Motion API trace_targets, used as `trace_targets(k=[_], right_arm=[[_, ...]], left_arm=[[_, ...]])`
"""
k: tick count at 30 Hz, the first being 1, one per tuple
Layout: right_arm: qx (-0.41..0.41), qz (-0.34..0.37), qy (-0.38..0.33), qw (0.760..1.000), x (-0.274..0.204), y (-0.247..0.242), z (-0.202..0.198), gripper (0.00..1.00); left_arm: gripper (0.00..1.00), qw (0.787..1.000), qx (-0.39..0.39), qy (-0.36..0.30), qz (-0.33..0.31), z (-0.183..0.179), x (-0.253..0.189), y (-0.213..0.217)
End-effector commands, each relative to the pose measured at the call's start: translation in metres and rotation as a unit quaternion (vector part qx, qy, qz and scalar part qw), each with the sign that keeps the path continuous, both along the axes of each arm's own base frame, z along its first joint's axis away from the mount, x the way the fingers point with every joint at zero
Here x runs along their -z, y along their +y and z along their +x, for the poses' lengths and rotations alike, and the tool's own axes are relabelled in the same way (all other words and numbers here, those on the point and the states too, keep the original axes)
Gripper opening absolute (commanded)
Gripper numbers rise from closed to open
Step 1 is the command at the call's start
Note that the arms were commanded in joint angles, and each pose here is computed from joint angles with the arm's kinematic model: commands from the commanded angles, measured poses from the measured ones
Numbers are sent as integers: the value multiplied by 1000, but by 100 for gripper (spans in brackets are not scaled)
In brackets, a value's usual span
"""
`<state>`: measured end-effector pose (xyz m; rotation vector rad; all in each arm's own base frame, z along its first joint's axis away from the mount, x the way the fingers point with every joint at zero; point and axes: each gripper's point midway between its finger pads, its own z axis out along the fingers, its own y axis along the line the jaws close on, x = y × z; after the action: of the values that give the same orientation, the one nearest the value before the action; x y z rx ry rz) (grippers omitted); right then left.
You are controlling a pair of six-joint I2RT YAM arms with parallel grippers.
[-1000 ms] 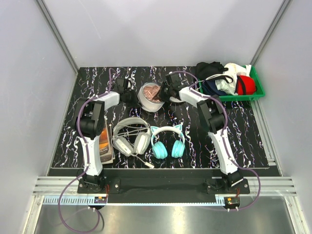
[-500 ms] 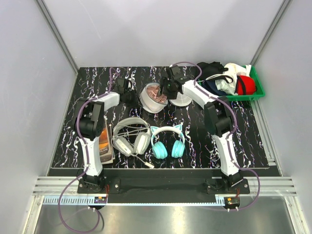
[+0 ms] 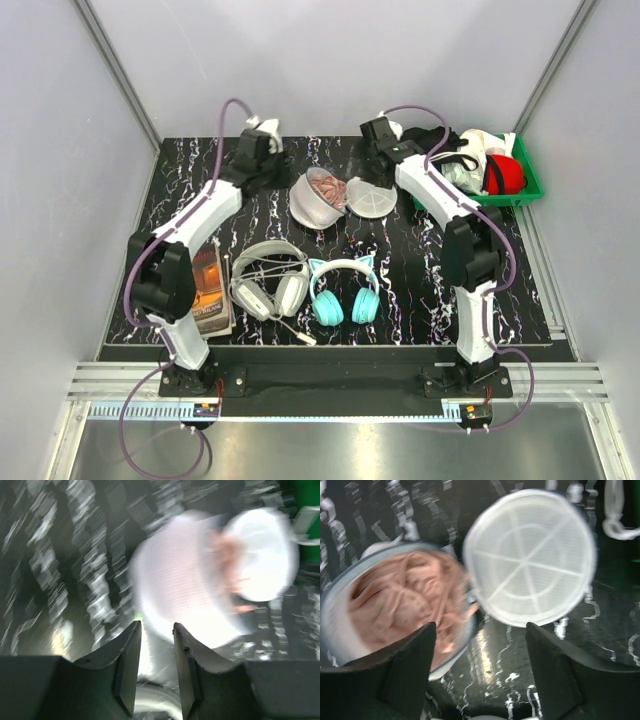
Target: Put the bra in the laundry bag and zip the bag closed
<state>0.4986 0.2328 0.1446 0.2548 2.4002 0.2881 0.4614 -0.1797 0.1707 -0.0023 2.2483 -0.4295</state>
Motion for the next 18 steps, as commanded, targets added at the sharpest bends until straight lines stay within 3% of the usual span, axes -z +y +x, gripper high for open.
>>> trace_targets(k=[1, 3, 6, 9, 12, 13, 18], right_arm=[[116, -4, 10, 993, 13, -51, 7, 75], [130, 1, 26, 991, 29, -56, 7, 70], [148, -6, 35, 988, 46, -67, 8, 62], [154, -11, 45, 987, 61, -74, 7, 61], [163, 4, 60, 985, 76, -78, 4, 59], [164, 8, 63, 984, 80, -79, 4, 53], [174, 23, 92, 980, 109, -81, 0, 50]], left_arm=[[35, 986, 136, -92, -3, 10, -52, -88], [33, 980, 174, -94, -29, 12, -59, -115], [30, 978, 192, -73, -33, 20, -35, -137], [29, 979, 199, -42, -32, 27, -2, -148], [28, 984, 180, -5, -17, 34, 37, -145], [28, 985, 174, 11, -10, 35, 54, -144], [27, 987, 155, 43, 15, 38, 84, -134]])
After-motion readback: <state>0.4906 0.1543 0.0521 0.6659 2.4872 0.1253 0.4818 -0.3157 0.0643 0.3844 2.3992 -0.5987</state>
